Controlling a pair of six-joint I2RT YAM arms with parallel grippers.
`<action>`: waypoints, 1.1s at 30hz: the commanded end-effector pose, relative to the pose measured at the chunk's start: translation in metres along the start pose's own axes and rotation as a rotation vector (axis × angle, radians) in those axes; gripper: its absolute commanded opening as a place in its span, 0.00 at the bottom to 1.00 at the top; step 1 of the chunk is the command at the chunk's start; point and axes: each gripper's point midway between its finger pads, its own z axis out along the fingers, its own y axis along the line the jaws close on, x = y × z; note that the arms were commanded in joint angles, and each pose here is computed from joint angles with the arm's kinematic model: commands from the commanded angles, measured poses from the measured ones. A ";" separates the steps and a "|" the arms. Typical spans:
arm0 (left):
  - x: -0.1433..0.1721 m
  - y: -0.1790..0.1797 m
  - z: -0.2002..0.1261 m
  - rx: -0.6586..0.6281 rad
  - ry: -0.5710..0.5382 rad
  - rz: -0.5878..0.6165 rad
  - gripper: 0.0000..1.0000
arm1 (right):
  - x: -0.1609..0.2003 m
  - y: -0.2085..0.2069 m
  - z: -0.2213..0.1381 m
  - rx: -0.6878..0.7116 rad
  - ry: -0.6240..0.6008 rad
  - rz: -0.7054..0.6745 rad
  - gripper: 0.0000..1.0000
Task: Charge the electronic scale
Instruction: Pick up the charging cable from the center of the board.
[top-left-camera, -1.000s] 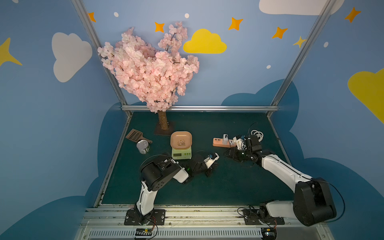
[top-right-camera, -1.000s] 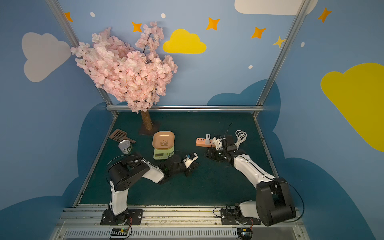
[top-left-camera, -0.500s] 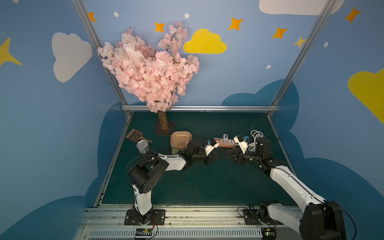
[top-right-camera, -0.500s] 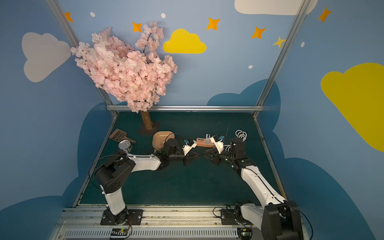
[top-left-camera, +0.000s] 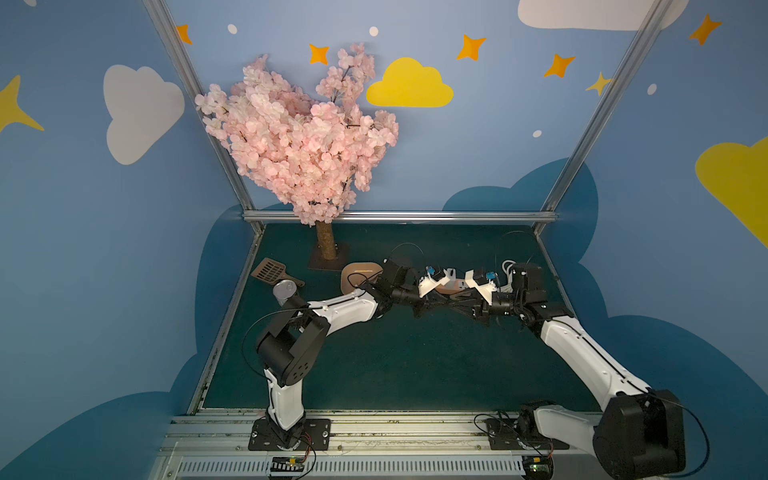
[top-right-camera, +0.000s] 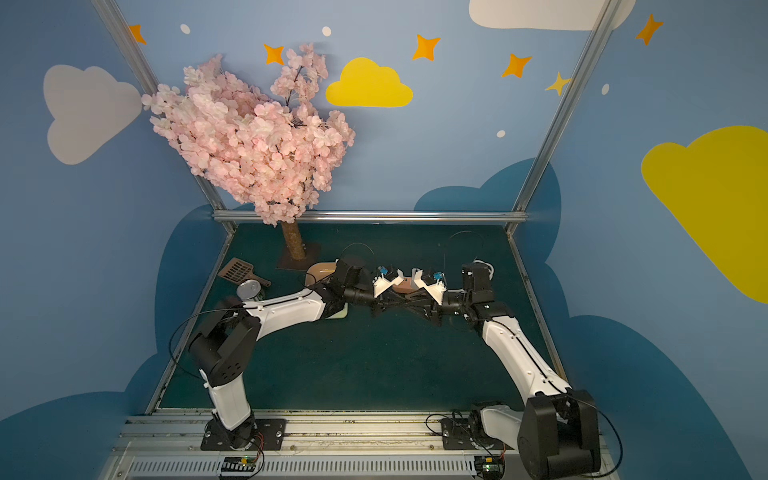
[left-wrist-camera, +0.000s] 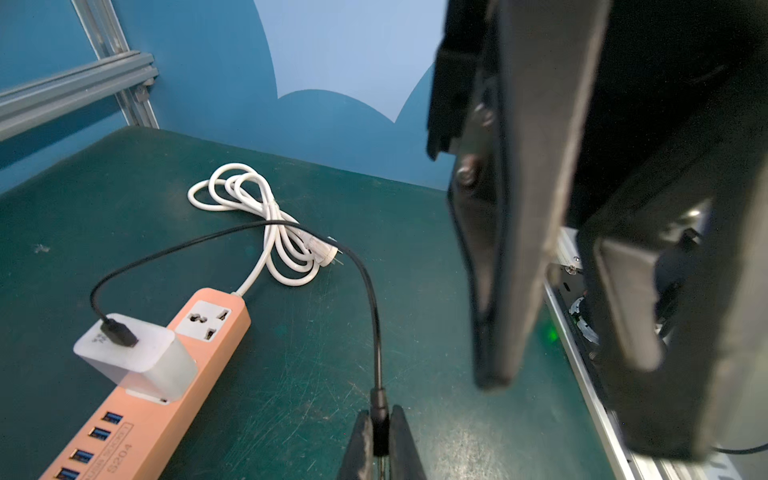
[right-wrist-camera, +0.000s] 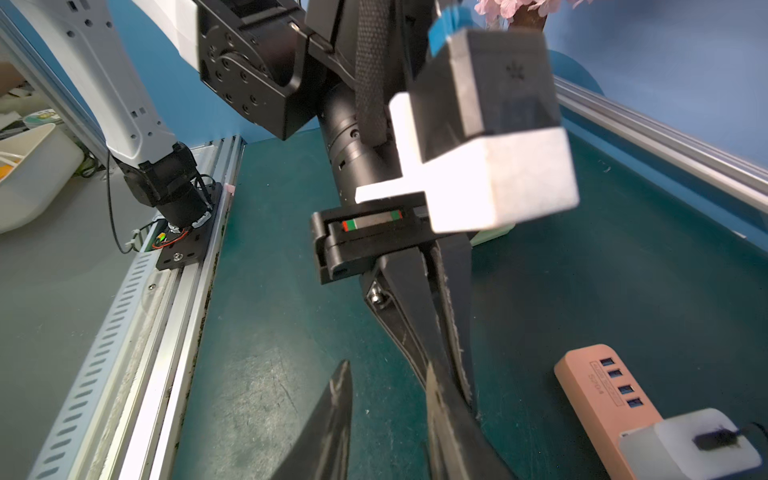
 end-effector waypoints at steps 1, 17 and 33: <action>0.005 -0.003 0.000 0.036 0.037 0.050 0.09 | -0.002 0.000 -0.002 -0.042 0.024 0.012 0.28; -0.011 0.020 -0.013 0.006 0.116 0.148 0.11 | 0.005 -0.026 -0.008 -0.014 0.059 -0.010 0.33; -0.025 0.024 -0.013 0.040 0.138 0.153 0.11 | -0.006 -0.043 -0.013 0.024 0.066 -0.077 0.42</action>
